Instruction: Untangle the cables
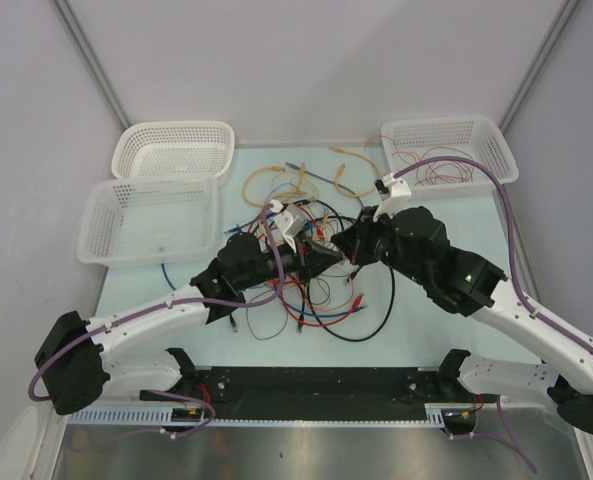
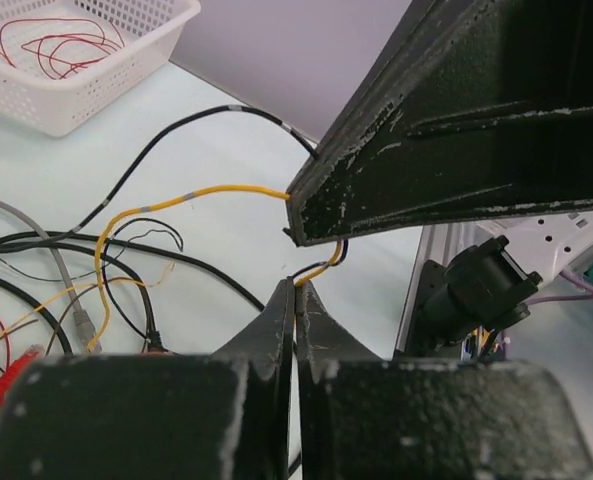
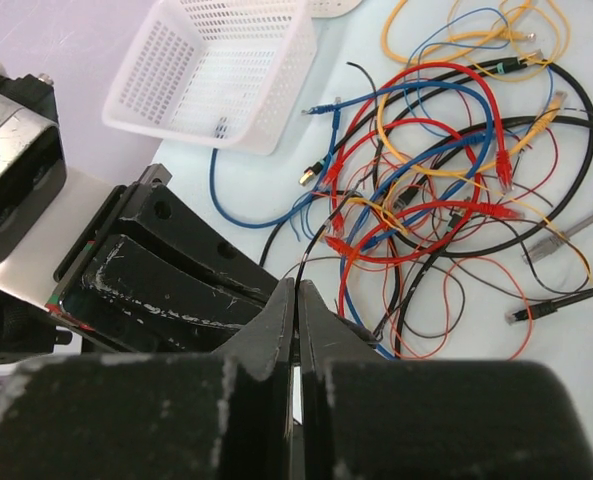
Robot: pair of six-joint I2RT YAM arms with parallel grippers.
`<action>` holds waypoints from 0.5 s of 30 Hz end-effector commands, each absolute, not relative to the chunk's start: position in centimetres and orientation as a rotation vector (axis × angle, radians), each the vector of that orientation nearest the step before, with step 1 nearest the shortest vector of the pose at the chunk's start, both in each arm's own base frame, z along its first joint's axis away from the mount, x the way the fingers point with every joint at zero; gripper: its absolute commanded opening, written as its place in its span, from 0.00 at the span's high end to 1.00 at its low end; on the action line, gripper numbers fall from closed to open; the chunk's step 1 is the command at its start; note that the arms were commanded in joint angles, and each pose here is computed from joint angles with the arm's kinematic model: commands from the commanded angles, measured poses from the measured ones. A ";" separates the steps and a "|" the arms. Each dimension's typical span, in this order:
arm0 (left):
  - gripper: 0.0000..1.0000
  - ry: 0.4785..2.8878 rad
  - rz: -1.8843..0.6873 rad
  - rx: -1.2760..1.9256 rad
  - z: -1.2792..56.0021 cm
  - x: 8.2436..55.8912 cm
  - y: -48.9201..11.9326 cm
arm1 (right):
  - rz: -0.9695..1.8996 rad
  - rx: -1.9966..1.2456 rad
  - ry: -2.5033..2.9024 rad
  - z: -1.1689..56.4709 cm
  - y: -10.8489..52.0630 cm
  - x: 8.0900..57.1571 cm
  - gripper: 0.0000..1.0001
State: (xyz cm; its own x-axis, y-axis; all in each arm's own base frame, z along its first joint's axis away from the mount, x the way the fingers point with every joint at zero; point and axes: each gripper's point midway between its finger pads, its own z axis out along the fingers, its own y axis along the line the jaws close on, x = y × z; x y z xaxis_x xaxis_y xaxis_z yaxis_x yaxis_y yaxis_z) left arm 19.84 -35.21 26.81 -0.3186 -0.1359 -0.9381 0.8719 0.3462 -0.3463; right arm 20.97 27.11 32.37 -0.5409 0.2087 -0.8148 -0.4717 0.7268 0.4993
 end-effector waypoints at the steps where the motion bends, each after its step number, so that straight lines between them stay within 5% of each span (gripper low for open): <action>1: 1.00 1.439 -1.182 0.659 31.8 19.4 -34.0 | 0.895 -0.162 1.892 35.2 26.1 20.9 0.72; 4: 1.00 1.458 -1.087 0.586 33.3 19.4 -31.0 | 0.837 -0.144 1.896 34.9 25.1 21.2 0.28; 7: 1.00 1.505 -0.975 0.495 34.1 19.7 -27.6 | 0.770 -0.123 1.899 34.6 24.0 21.6 0.15; 15: 1.00 1.573 -0.777 0.260 38.5 21.3 -21.3 | 0.679 -0.156 1.932 33.0 23.7 22.2 0.16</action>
